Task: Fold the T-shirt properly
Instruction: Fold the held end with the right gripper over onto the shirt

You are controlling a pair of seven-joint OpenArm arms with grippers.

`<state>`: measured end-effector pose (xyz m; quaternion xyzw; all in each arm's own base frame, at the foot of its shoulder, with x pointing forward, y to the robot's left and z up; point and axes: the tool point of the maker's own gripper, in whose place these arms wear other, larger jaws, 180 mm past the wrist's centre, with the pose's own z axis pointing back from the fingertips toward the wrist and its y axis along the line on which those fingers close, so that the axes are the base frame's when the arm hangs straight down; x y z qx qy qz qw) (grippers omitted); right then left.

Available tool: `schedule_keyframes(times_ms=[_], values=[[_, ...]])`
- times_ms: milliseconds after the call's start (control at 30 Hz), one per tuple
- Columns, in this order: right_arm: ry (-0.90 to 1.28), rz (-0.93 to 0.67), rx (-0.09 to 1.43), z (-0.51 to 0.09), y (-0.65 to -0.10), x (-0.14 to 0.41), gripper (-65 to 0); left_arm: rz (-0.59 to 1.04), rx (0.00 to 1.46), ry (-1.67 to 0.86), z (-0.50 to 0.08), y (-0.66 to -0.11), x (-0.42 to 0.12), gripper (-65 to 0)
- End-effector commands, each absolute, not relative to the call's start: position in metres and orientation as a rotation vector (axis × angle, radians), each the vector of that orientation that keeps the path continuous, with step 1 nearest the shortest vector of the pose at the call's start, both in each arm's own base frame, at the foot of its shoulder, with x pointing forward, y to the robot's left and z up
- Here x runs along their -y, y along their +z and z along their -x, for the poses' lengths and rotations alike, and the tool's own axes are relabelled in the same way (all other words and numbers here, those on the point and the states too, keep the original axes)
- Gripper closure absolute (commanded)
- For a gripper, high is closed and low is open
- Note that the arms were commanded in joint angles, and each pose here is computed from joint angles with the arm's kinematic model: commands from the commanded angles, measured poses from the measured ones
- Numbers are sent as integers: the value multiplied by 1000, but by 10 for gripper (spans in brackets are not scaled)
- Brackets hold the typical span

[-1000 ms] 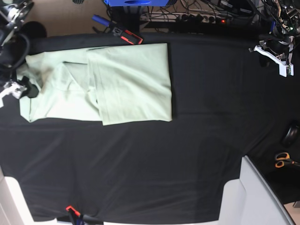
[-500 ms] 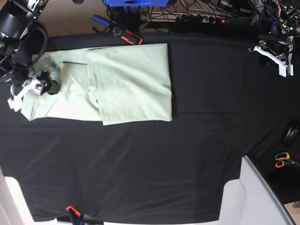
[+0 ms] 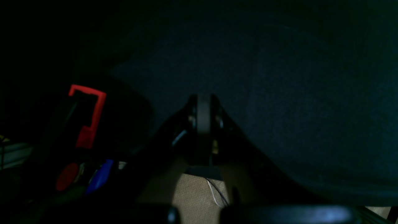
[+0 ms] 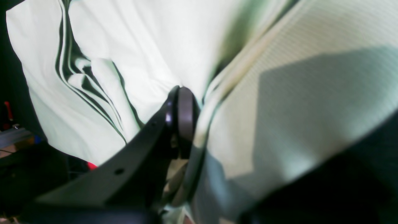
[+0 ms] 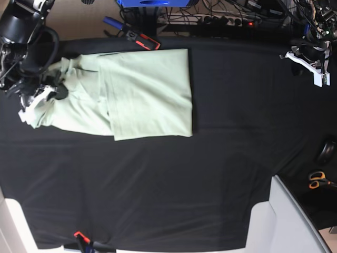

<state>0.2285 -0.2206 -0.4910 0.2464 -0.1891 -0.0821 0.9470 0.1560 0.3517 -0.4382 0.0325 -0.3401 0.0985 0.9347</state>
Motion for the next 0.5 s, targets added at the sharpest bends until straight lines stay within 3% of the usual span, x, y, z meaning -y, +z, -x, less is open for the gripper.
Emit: schedule_keyframes(times_ms=[0, 467], values=[[-155, -460, 442, -243, -477, 242, -3, -79, 731, 194, -161, -428, -358, 0], [-61, -244, 529, -259, -425, 324, -3, -78, 732, 194, -162, -428, -358, 0]])
